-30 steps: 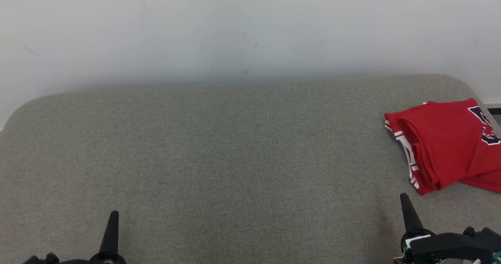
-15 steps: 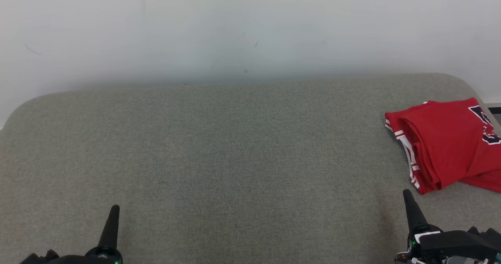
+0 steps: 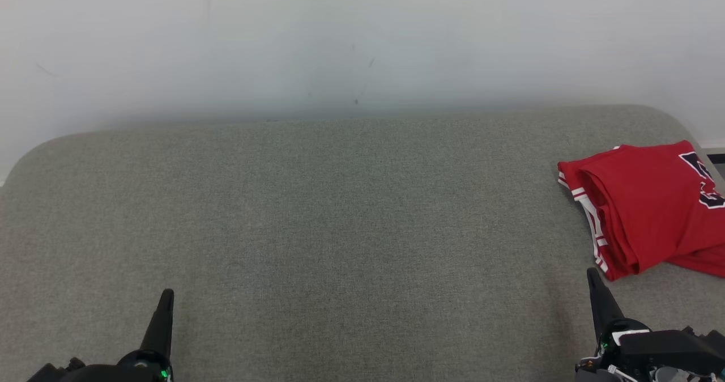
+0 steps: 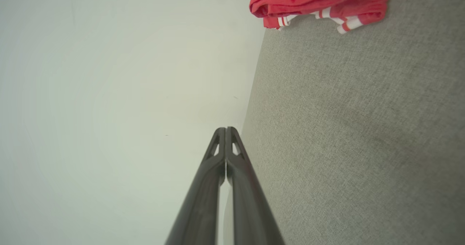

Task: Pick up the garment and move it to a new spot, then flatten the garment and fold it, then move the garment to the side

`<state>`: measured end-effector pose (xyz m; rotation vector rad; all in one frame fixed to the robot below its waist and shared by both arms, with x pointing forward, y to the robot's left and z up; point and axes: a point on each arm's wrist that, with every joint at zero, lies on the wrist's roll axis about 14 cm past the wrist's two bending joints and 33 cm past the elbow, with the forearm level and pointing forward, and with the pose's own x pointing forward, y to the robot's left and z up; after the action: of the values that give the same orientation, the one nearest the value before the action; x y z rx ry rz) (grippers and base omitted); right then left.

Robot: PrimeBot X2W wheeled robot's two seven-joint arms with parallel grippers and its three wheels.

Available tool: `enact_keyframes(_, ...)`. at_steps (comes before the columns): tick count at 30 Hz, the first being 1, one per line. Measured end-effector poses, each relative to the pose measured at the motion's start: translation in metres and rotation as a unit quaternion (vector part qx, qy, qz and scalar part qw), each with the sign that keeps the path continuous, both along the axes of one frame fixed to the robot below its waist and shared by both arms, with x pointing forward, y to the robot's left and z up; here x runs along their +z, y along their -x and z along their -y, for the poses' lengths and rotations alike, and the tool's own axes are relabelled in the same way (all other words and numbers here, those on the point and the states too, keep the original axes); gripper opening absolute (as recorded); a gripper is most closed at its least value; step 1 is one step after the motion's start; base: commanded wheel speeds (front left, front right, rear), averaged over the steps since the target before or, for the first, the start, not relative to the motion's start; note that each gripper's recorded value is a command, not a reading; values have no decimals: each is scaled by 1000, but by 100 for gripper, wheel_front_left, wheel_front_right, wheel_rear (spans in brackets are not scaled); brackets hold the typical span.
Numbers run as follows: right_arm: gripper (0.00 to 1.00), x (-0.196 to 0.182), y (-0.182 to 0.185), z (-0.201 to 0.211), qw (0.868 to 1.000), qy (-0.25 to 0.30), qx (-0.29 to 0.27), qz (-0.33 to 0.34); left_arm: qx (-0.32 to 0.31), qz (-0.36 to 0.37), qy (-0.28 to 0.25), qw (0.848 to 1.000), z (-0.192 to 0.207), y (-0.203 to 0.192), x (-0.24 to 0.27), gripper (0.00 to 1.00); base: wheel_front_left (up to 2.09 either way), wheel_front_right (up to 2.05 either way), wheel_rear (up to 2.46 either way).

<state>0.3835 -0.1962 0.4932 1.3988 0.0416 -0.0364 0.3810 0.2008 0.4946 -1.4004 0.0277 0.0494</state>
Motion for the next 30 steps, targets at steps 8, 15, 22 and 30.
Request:
enact_keyframes(8, 0, 5, -2, 1, 1000, -30, -1, 8, -2, 6, 29, 1000, 1, -2, 3, 0, 0, 0, 0)
enact_keyframes(15, 0, 8, -3, 2, 999, -52, -1, 14, -4, 12, 54, 998, 1, -4, 6, 0, 0, 0, 0)
enact_keyframes(22, 0, 10, -4, 4, 997, -74, -2, 19, -7, 17, 76, 997, 2, -6, 8, 0, 0, 0, 0)
enact_keyframes(30, 0, 12, -4, 4, 996, -87, -2, 22, -8, 20, 87, 996, 2, -7, 9, 0, 0, 0, 0)
